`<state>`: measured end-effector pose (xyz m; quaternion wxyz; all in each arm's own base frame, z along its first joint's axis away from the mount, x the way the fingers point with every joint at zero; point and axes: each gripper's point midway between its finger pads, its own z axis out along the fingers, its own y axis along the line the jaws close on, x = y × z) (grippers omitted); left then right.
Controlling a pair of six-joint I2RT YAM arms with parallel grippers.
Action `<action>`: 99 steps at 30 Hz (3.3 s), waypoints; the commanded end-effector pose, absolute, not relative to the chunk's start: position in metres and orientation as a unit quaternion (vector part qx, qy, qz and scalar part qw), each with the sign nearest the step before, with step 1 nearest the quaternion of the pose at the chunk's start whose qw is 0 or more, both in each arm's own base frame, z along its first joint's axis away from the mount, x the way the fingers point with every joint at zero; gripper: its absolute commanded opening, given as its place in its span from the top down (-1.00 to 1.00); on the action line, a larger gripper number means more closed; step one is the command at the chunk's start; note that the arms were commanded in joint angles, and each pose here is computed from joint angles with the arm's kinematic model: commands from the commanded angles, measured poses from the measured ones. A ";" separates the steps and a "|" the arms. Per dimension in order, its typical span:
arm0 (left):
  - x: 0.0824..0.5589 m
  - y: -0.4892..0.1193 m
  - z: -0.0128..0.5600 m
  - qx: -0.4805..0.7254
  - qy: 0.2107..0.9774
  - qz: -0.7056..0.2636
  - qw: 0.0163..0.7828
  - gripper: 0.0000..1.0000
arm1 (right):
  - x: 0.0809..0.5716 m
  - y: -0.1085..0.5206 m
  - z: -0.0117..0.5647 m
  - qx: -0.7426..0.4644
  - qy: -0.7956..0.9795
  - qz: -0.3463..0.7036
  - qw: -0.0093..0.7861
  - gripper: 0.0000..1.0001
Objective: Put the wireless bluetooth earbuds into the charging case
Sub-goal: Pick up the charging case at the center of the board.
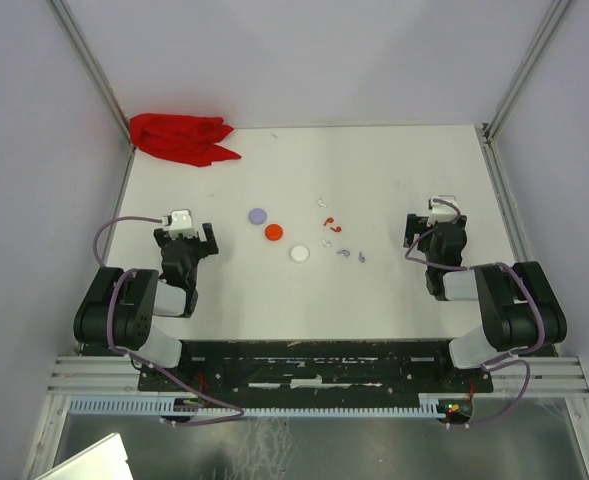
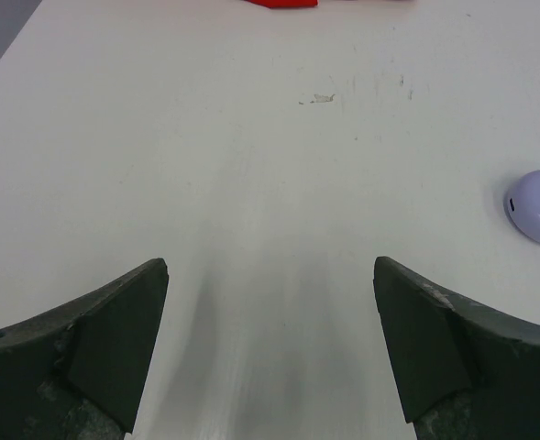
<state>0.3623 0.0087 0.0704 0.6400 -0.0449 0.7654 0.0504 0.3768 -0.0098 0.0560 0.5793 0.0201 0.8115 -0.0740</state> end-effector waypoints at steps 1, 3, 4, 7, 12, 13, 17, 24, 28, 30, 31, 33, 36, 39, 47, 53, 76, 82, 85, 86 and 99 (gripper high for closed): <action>0.373 0.012 0.093 -0.051 0.737 0.057 0.671 -0.98 | 0.387 -0.007 0.071 0.024 0.797 -0.065 0.600 -0.99; 0.373 0.012 0.092 -0.051 0.738 0.057 0.671 -0.98 | 0.386 -0.007 0.070 0.024 0.797 -0.065 0.599 -0.99; 0.373 0.012 0.093 -0.051 0.738 0.057 0.671 -0.98 | 0.387 -0.007 0.071 0.024 0.797 -0.065 0.600 -0.99; 0.373 0.012 0.093 -0.051 0.738 0.057 0.671 -0.97 | 0.387 -0.007 0.071 0.024 0.797 -0.065 0.600 -0.99; 0.373 0.012 0.093 -0.051 0.737 0.057 0.672 -0.98 | 0.387 -0.007 0.070 0.024 0.797 -0.065 0.599 -0.99; 0.373 0.012 0.094 -0.051 0.737 0.057 0.672 -0.98 | 0.387 -0.008 0.070 0.025 0.797 -0.066 0.599 -0.99; 0.373 0.012 0.093 -0.051 0.738 0.057 0.670 -0.98 | 0.386 -0.007 0.070 0.024 0.798 -0.065 0.599 -0.99; 0.388 0.012 0.115 -0.056 0.763 0.076 0.639 -0.98 | 0.398 -0.023 0.144 0.100 0.806 -0.088 0.576 -0.99; 0.409 0.005 0.163 -0.116 0.754 0.037 0.645 -0.98 | 0.427 0.013 0.206 0.069 0.805 -0.001 0.589 -0.99; 0.419 -0.025 0.186 -0.094 0.748 -0.045 0.655 -0.98 | 0.428 0.041 0.223 0.036 0.826 0.050 0.560 -0.99; 0.422 -0.037 0.196 -0.098 0.744 -0.086 0.655 -0.98 | 0.428 0.059 0.236 0.008 0.826 0.086 0.557 -0.99; 0.426 -0.056 0.213 -0.096 0.734 -0.145 0.656 -0.98 | 0.426 0.095 0.250 -0.052 0.809 0.169 0.561 -0.99; 0.431 -0.073 0.224 -0.129 0.724 -0.218 0.642 -0.98 | 0.429 0.136 0.252 -0.077 0.790 0.285 0.537 -0.98; 0.429 -0.095 0.234 -0.106 0.712 -0.279 0.635 -0.98 | 0.429 0.164 0.240 -0.089 0.804 0.324 0.491 -0.98; 0.416 -0.100 0.246 -0.086 0.692 -0.298 0.652 -0.98 | 0.411 0.239 0.190 -0.223 0.849 0.141 0.457 -0.99; 0.410 -0.092 0.247 -0.096 0.698 -0.278 0.653 -0.98 | 0.409 0.295 0.155 -0.299 0.839 0.139 0.434 -0.99; 0.403 -0.071 0.223 -0.141 0.747 -0.234 0.607 -0.82 | 0.402 0.406 0.064 -0.446 0.805 0.169 0.353 -0.69; 0.404 -0.069 0.224 -0.143 0.748 -0.231 0.606 -0.79 | 0.402 0.413 0.055 -0.453 0.805 0.172 0.341 -0.65; 0.404 -0.069 0.225 -0.143 0.747 -0.230 0.606 -0.79 | 0.402 0.414 0.051 -0.455 0.806 0.172 0.338 -0.63; 0.404 -0.069 0.224 -0.144 0.748 -0.230 0.606 -0.79 | 0.402 0.414 0.050 -0.455 0.806 0.172 0.336 -0.61; 0.404 -0.066 0.221 -0.148 0.750 -0.223 0.605 -0.78 | 0.400 0.414 0.036 -0.462 0.810 0.164 0.322 -0.43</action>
